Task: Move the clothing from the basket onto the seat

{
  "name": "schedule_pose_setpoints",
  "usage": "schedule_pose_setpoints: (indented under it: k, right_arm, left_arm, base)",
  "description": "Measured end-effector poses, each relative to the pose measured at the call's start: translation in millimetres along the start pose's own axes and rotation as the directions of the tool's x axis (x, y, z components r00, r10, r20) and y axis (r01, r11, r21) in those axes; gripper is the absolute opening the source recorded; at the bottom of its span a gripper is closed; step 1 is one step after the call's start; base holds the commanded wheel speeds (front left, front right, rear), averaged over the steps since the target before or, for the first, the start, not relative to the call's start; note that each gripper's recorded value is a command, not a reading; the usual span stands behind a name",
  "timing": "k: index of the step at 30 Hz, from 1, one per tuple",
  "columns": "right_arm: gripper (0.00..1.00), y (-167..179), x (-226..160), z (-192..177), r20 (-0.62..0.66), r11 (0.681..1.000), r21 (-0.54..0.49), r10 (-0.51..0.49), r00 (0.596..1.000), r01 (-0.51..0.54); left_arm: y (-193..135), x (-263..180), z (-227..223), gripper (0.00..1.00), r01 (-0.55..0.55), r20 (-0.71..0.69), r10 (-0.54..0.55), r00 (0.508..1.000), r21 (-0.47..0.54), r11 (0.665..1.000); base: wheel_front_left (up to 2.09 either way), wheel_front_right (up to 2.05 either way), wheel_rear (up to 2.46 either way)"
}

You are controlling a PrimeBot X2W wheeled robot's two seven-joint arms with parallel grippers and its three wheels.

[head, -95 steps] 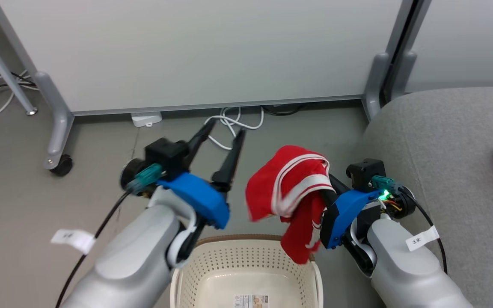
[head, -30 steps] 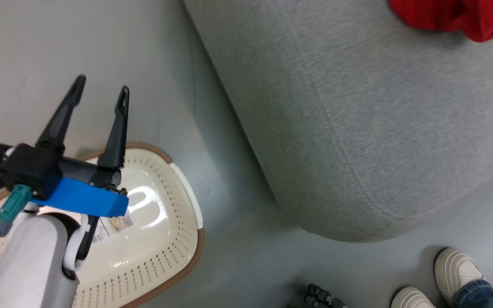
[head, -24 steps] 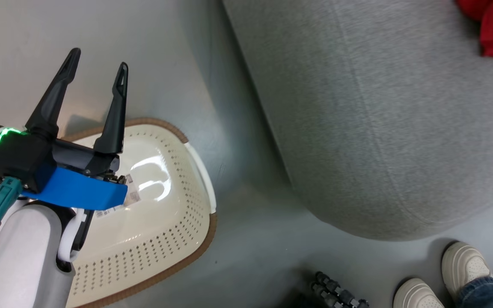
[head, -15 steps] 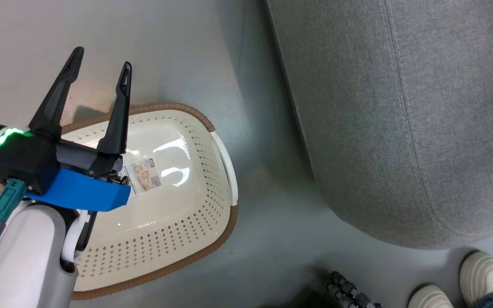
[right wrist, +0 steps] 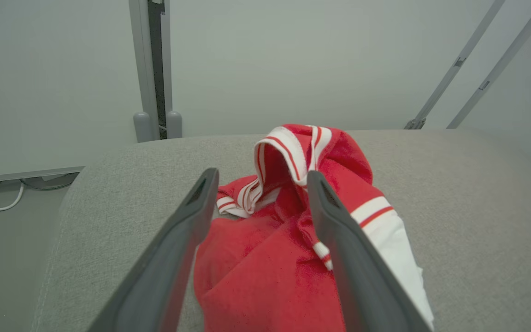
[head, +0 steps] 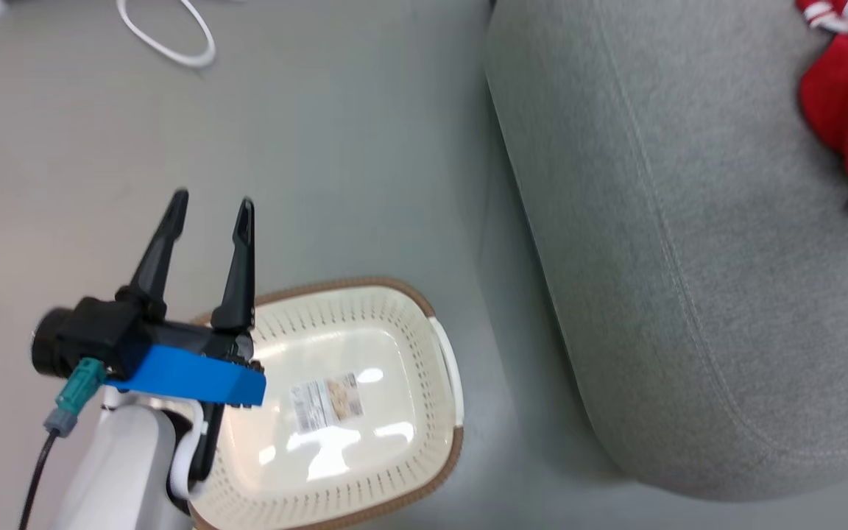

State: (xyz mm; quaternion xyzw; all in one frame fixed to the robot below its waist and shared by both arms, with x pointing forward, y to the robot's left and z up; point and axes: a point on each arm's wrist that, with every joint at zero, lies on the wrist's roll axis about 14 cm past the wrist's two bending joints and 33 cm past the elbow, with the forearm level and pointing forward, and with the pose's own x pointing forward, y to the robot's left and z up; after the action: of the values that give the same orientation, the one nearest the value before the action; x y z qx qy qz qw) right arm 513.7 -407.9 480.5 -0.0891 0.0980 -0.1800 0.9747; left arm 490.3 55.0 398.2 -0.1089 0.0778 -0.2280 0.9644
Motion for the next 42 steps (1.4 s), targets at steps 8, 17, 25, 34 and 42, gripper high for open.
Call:
schedule_pose_setpoints:
  k: [8,17,25,34,42]
  right_arm:
    - [1.0,51,-74,48,0.188,0.984,0.047,0.161,0.969,-0.173]
    - [1.0,105,-151,50,0.274,0.937,0.132,0.278,0.921,-0.323]
    - [1.0,169,-200,33,0.248,0.872,0.144,0.425,0.871,-0.467]
    - [1.0,180,-219,22,0.212,0.86,0.138,0.459,0.863,-0.492]
    - [1.0,174,-219,21,0.21,0.868,0.142,0.444,0.871,-0.476]
  left_arm:
    - [9,-62,40,1.0,-0.144,0.058,0.144,0.988,-0.006,0.99]
    - [20,-124,65,1.0,-0.273,0.137,0.274,0.952,-0.026,0.962]
    - [41,-176,59,1.0,-0.396,0.137,0.398,0.907,-0.044,0.917]
    - [52,-206,51,1.0,-0.462,0.129,0.466,0.875,-0.061,0.885]
    - [46,-205,47,1.0,-0.455,0.124,0.46,0.879,-0.069,0.888]
  base:
    - [0.0,0.0,0.0]
    - [0.0,0.0,0.0]
    - [0.0,0.0,0.0]
    - [0.0,0.0,0.0]
    - [0.0,0.0,0.0]
